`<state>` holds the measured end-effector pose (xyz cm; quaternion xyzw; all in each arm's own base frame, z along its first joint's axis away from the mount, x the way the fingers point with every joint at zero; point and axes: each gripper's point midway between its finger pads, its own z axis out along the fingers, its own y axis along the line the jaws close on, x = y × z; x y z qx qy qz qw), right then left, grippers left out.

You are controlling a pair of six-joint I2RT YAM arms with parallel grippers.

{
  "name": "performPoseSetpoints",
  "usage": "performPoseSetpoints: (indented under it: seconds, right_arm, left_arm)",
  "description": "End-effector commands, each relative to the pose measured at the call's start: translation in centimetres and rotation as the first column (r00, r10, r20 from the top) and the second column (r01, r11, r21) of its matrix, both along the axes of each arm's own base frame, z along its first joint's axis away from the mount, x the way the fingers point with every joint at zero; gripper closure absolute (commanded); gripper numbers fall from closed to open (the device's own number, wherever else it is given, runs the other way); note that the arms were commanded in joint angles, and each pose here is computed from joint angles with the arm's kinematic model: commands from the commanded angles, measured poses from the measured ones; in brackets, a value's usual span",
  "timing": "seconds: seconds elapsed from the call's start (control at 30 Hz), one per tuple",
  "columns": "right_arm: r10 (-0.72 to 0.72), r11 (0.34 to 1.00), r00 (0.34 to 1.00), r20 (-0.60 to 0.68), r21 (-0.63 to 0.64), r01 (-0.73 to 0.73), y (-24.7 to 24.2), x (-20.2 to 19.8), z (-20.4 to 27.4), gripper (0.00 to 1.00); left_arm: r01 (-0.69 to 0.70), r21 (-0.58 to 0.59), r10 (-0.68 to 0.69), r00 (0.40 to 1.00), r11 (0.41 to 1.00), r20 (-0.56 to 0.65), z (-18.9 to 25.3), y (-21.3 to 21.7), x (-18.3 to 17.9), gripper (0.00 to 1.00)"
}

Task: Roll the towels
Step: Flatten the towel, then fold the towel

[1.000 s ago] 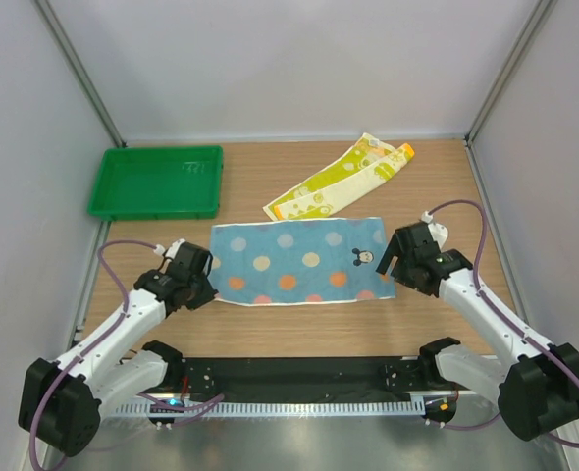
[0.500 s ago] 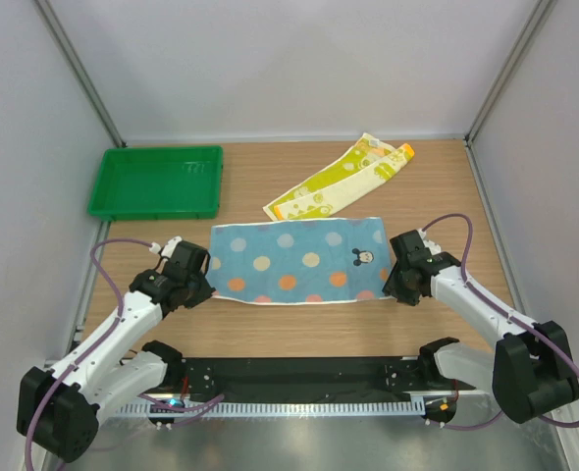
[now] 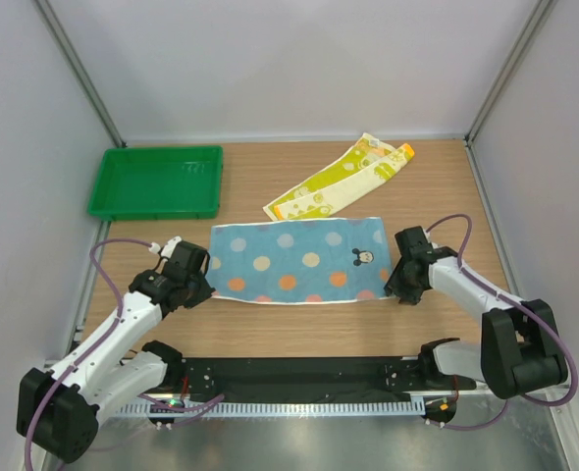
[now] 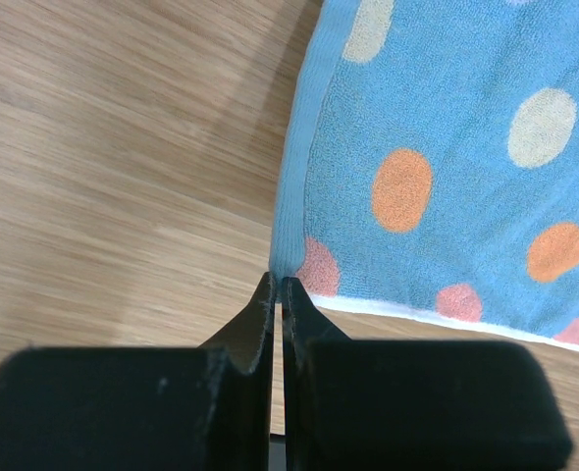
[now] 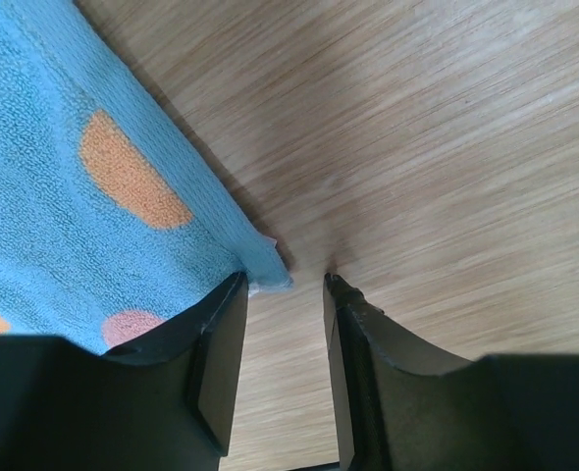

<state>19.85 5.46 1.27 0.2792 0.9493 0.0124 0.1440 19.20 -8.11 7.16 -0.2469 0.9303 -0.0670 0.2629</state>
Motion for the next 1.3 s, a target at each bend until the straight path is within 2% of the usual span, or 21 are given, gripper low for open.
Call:
performPoseSetpoints:
  seconds: [0.0, 0.1, 0.13, 0.4, 0.53, 0.67, 0.8, 0.97, 1.27]
  right_arm:
    - [0.015, 0.999, 1.000, 0.025, 0.027, -0.016, 0.5, 1.0, -0.1, 0.57]
    - [0.022, 0.999, 0.999, 0.036, 0.034, -0.023, 0.6, 1.3, 0.1, 0.64]
    - [0.025, 0.999, 0.999, 0.038, 0.040, -0.026, 0.7, 1.3, 0.1, 0.73]
    - [0.058, 0.993, 0.995, 0.078, 0.103, -0.066, 1.9, 1.5, 1.3, 0.99]
    - [0.073, 0.984, 0.991, 0.116, 0.153, -0.090, 2.8, 1.6, 3.1, 0.99]
    - [0.066, 0.987, 0.984, 0.164, 0.136, -0.089, 2.2, 1.1, 5.3, 0.99]
    - [0.045, 0.987, 0.985, 0.164, 0.146, -0.070, 2.0, -0.3, 6.6, 0.99]
    - [-0.004, 0.968, 0.983, 0.184, 0.248, -0.043, 3.2, -1.5, 8.7, 0.99]
    - [0.001, 0.959, 0.974, 0.225, 0.275, -0.065, 3.1, -4.1, 12.3, 0.99]
  left_arm:
    - [-0.014, 0.005, 0.014, 0.999, 1.000, 0.045, 1.3, 0.1, 0.9, 1.00]
    - [-0.016, 0.014, 0.015, 0.999, 1.000, 0.046, 1.2, 0.3, 0.9, 1.00]
    - [-0.022, 0.017, 0.021, 0.999, 1.000, 0.050, 1.2, 0.4, 1.0, 1.00]
    - [-0.026, 0.030, 0.024, 0.998, 0.999, 0.059, 1.8, 0.5, 1.4, 1.00]
    - [-0.025, 0.027, 0.023, 0.997, 0.999, 0.072, 2.7, 0.5, 1.5, 1.00]
    - [-0.047, 0.015, 0.045, 0.996, 0.999, 0.074, 3.4, 0.8, 0.9, 1.00]
    - [-0.066, -0.018, 0.068, 0.995, 0.998, 0.067, 3.9, 0.7, 0.1, 1.00]
    - [-0.066, -0.073, 0.071, 0.995, 0.995, 0.072, 4.9, 0.4, -0.8, 1.00]
    - [-0.024, -0.115, 0.037, 0.992, 0.993, 0.118, 8.5, 0.7, -2.8, 1.00]
